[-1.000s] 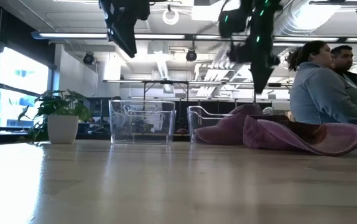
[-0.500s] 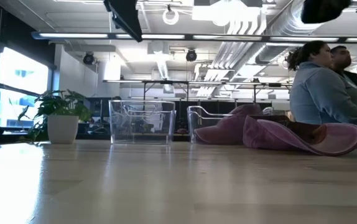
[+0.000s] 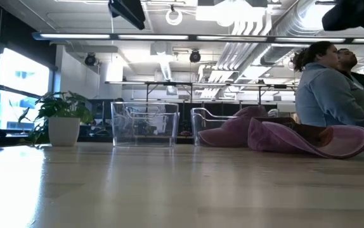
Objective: Pick & Place hat
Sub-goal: Put the right black cap into the left transparent bin
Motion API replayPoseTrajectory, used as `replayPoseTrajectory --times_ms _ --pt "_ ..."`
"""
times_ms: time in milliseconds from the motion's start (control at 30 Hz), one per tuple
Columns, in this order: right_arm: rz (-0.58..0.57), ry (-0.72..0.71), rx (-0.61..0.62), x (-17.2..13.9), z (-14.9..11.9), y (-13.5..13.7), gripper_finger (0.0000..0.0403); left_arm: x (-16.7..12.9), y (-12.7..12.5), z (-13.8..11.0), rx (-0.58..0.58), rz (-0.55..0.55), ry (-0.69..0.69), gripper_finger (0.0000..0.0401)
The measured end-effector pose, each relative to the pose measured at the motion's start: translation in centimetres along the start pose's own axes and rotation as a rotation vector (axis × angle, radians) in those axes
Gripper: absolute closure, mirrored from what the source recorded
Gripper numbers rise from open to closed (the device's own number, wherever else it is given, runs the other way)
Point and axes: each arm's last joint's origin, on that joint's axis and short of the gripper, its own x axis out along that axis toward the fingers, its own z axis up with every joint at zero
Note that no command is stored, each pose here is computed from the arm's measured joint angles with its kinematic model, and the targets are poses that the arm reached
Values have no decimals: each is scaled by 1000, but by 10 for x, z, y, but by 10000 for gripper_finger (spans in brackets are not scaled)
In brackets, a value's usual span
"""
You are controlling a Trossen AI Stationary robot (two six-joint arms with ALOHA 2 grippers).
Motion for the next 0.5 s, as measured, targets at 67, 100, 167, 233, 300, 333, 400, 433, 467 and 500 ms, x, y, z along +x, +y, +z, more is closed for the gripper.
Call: replayPoseTrajectory --times_ms 67,100,167,233,300,333,400,433,467,500 --pt "-52 34 -18 13 3 4 133 -1 -5 0 -29 -13 -17 268" --pt "-64 53 -18 21 3 4 140 -1 -7 1 -43 -18 -24 268" --pt "-76 92 8 42 0 2 156 -3 -11 -1 -61 -27 -26 268" --pt "-101 133 55 59 -7 -3 173 -3 -15 -1 -80 -35 -31 268" --pt "-140 147 86 68 -12 -8 197 -5 -19 -2 -102 -36 -39 268" --pt "-151 136 89 70 -14 -10 213 -5 -21 -3 -113 -37 -42 268" --pt "-144 96 87 70 -14 -11 251 -6 -25 -3 -128 -48 -47 268" --pt "-138 74 86 68 -14 -12 275 -7 -27 -4 -132 -53 -49 268" --pt "-137 55 90 66 -14 -13 302 -7 -29 -4 -137 -59 -52 268" --pt "-135 38 94 63 -13 -13 330 -8 -31 -4 -142 -65 -59 268"
